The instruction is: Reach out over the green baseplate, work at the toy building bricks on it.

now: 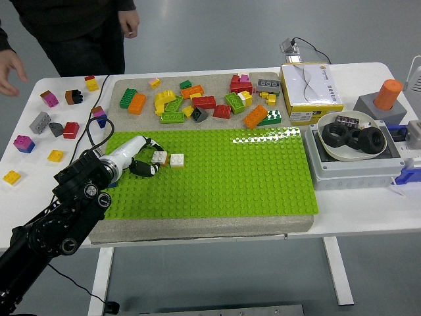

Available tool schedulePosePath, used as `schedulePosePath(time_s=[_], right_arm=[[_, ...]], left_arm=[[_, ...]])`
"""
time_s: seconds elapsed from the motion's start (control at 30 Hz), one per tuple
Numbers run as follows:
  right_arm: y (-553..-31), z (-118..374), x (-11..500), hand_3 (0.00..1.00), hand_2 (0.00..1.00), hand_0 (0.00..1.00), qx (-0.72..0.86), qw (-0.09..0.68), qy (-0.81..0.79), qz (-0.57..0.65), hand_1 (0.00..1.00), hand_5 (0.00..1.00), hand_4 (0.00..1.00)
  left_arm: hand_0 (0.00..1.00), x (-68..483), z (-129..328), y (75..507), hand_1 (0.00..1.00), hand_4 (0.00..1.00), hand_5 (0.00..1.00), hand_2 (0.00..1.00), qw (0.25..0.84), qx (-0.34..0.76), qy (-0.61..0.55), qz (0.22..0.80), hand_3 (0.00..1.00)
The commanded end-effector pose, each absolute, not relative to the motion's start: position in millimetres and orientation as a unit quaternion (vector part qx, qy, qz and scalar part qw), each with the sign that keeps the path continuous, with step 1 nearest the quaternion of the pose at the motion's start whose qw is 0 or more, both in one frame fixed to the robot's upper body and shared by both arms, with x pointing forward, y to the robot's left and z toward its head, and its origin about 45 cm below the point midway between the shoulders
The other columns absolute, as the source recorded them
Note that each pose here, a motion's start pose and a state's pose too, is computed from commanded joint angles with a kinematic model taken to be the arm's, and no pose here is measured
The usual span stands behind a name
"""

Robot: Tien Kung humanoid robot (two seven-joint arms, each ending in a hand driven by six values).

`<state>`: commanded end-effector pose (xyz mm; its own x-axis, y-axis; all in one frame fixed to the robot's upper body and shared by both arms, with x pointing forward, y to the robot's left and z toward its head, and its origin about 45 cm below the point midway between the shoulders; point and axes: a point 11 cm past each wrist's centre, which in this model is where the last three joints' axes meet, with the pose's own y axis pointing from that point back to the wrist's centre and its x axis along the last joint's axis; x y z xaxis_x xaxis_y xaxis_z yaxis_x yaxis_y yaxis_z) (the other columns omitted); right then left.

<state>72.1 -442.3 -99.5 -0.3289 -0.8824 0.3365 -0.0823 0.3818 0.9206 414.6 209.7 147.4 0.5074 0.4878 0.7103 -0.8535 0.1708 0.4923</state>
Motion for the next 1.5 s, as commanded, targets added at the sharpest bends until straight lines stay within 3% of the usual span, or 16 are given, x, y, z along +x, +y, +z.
schedulePosePath(time_s=[0.33, 0.37, 0.57, 1.13, 1.5], right_arm=[[-443.4, -99.3, 70.8, 0.626, 0.587, 0.520, 0.347, 0.462, -0.694, -0.429, 0.536, 0.755, 0.630], [-443.5, -99.3, 70.7, 0.625, 0.583, 0.520, 0.347, 0.462, -0.694, -0.429, 0.535, 0.758, 0.630], [-443.0, -99.6, 69.8, 0.625, 0.581, 0.520, 0.346, 0.463, -0.694, -0.430, 0.535, 0.757, 0.631], [-441.9, -99.9, 70.5, 0.625, 0.581, 0.521, 0.348, 0.463, -0.692, -0.431, 0.535, 0.757, 0.630], [-443.0, -99.2, 72.5, 0.625, 0.581, 0.520, 0.348, 0.464, -0.693, -0.428, 0.534, 0.756, 0.630]], left_arm=[[0.998, 412.0, 144.3, 208.0, 0.936, 0.531, 0.002, 0.918, 0.740, 0.457, -0.198, 0.451, 0.514], [0.997, 411.9, 144.3, 207.6, 0.936, 0.519, 0.002, 0.921, 0.741, 0.456, -0.198, 0.451, 0.567], [0.997, 411.9, 145.4, 204.9, 0.935, 0.532, 0.002, 0.921, 0.743, 0.448, -0.202, 0.454, 0.597], [0.994, 412.2, 146.2, 201.6, 0.928, 0.540, 0.002, 0.916, 0.745, 0.442, -0.204, 0.456, 0.607], [0.992, 412.9, 147.6, 202.2, 0.928, 0.613, 0.002, 0.918, 0.746, 0.440, -0.202, 0.458, 0.644]])
